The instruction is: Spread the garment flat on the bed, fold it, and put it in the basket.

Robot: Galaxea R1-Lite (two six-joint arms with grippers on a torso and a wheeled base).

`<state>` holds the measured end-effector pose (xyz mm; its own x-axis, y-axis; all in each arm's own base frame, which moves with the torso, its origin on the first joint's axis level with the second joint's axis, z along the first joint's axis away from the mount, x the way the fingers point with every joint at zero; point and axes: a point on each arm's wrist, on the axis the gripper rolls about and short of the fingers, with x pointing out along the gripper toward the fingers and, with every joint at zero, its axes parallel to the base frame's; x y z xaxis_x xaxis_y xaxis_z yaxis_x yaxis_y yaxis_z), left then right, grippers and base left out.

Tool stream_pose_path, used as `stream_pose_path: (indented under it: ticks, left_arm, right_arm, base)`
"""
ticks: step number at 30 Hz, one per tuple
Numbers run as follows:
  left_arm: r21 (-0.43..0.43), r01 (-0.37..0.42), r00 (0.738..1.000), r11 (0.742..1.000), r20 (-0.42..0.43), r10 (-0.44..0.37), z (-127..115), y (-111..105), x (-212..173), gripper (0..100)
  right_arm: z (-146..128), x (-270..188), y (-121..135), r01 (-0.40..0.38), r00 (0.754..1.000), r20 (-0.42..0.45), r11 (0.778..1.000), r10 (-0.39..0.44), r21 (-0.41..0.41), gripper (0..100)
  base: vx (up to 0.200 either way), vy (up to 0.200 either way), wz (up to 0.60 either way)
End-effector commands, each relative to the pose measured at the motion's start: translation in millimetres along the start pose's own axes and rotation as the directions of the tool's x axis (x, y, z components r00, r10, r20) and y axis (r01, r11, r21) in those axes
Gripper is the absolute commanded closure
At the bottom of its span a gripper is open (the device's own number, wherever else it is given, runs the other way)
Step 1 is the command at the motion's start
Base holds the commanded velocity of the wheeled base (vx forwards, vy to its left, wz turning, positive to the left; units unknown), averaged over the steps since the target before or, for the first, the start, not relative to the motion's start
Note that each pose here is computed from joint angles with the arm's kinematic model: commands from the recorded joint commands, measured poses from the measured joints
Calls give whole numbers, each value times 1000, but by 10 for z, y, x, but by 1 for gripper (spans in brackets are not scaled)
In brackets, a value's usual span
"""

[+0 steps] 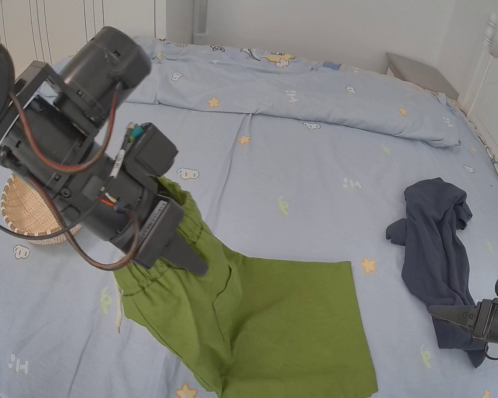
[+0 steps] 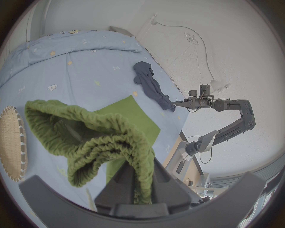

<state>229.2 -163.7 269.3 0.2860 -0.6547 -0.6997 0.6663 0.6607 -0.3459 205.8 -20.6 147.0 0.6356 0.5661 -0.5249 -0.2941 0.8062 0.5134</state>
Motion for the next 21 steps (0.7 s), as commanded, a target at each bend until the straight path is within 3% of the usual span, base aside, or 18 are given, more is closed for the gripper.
stream_pose_path:
  ticks: [1, 7, 21]
  left_arm:
    - [0, 31, 999, 1000, -33, -31, 128, -109, 272, 100]
    - [-7, 95, 995, 995, -34, -95, 302, -413, 488, 100]
    - [-8, 104, 990, 995, -92, -104, 340, -666, 935, 100]
  right_arm:
    - [6, -16, 4, 2, 1000, 8, 1000, -2, -4, 0]
    - [21, -38, -17, 11, 1000, 19, 1000, -11, 3, 0]
    - [35, -54, -36, 16, 999, 28, 1000, -16, 6, 0]
  base:
    - [0, 0, 0]
    - [0, 0, 0]
    - [0, 0, 0]
